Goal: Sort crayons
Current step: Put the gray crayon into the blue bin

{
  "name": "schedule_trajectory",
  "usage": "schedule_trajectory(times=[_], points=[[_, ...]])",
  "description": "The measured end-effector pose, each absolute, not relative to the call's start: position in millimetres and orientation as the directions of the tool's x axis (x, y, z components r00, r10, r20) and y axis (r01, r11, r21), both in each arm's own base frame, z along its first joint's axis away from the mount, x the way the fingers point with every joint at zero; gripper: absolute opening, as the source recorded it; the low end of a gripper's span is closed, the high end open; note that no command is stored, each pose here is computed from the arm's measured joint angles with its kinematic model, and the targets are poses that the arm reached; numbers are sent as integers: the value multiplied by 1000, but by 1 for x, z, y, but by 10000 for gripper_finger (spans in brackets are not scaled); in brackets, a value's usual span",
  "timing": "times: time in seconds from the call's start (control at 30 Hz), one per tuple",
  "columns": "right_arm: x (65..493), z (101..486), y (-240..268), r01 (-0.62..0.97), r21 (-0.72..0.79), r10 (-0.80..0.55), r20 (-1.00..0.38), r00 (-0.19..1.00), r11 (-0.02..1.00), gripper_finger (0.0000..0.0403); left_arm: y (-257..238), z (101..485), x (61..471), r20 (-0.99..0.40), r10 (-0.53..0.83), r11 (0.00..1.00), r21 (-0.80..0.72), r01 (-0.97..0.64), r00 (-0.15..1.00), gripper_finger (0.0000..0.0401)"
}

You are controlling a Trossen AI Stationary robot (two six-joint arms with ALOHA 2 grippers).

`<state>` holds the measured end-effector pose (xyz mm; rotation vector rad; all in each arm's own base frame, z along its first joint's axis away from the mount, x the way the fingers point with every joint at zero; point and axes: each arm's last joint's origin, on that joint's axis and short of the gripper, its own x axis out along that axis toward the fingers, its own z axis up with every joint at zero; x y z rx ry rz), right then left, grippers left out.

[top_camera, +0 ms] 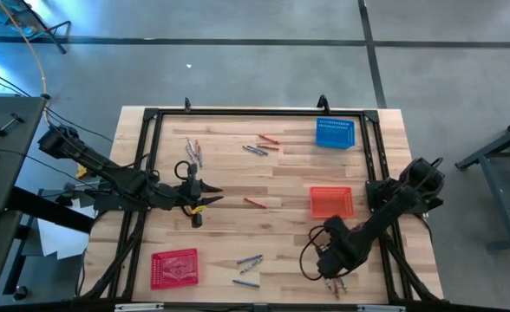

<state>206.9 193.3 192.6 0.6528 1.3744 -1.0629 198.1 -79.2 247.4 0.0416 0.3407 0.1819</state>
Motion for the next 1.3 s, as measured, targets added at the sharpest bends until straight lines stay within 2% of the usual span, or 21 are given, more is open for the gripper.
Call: schedule_trajectory(times=[0.2,0.37,0.63,0.8,0.97,1.17,1.3], points=[[196,220,179,911,-154,-268,-962,-50,383,0,-79,248,198,-325,185,983,69,-171,927,76],[200,224,176,919,-119,-203,-978,-43,376,0,-79,248,198,-325,185,983,69,-171,927,76],[208,198,186,867,-249,-143,-968,-207,431,0,-79,247,198,-333,186,983,74,-170,925,76],[212,185,192,829,-275,-110,-961,-254,487,5,-79,247,198,-332,185,983,74,-171,925,76],[213,181,193,785,-283,-118,-958,-263,551,55,-79,247,198,-331,185,983,73,-171,925,76],[211,176,190,775,-293,-137,-955,-262,560,128,-79,247,198,-331,185,983,73,-171,925,76],[202,150,186,782,-279,-51,-951,-303,556,152,-79,247,198,-333,186,983,74,-170,925,76]])
